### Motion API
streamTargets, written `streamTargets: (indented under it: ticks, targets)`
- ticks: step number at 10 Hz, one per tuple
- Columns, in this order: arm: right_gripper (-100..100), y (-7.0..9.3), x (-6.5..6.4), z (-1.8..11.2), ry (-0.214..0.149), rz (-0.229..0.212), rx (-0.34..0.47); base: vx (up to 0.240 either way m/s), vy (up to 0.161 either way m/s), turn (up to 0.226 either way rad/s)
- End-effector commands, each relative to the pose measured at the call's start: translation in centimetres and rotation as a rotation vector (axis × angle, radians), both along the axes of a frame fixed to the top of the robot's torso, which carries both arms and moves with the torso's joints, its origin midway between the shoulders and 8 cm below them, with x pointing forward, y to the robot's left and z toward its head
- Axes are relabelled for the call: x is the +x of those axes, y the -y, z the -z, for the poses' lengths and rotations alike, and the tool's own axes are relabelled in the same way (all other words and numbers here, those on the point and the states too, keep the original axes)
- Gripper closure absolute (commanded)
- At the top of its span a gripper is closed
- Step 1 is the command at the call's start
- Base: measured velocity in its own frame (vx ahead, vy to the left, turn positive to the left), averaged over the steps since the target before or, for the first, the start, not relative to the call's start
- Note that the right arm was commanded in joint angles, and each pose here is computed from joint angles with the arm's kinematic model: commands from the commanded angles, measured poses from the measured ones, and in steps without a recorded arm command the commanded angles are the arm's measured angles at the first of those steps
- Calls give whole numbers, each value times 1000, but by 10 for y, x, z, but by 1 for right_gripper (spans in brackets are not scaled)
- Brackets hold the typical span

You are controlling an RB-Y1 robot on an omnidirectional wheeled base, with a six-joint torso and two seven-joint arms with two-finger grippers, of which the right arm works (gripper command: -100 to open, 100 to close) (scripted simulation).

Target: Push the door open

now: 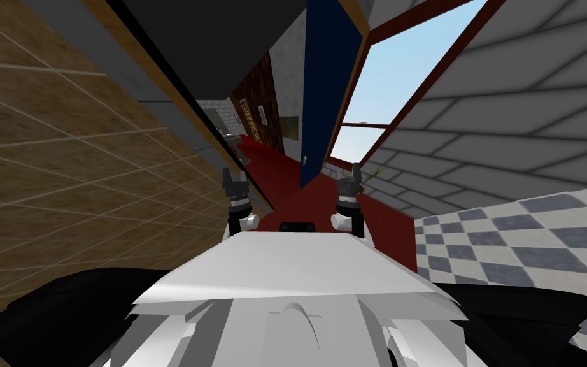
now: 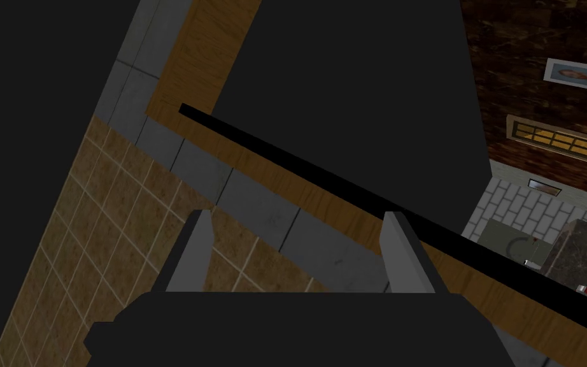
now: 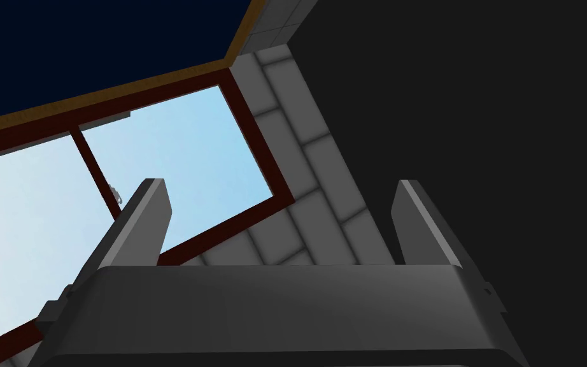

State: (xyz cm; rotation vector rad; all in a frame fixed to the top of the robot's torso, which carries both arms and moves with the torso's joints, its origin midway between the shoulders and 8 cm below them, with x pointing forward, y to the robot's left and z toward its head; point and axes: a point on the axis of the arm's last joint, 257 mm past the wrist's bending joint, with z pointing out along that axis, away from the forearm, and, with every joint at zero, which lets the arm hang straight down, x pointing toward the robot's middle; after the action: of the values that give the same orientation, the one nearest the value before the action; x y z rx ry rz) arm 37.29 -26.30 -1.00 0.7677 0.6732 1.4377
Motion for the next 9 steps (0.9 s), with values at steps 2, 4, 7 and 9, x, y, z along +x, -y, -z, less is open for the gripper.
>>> streamTargets:
  ticks: [2,4,7,9]
  targets:
    - [-100,-4,10,16,-26,-12,-7,111,-68,58]
    - [-100,-8,18,31,-50,-22,-13,105,-55,64]
    - [-100,-14,29,53,-84,-37,-22,115,-69,70]
    - [-100,-18,34,64,-102,-45,-27,121,-90,71]
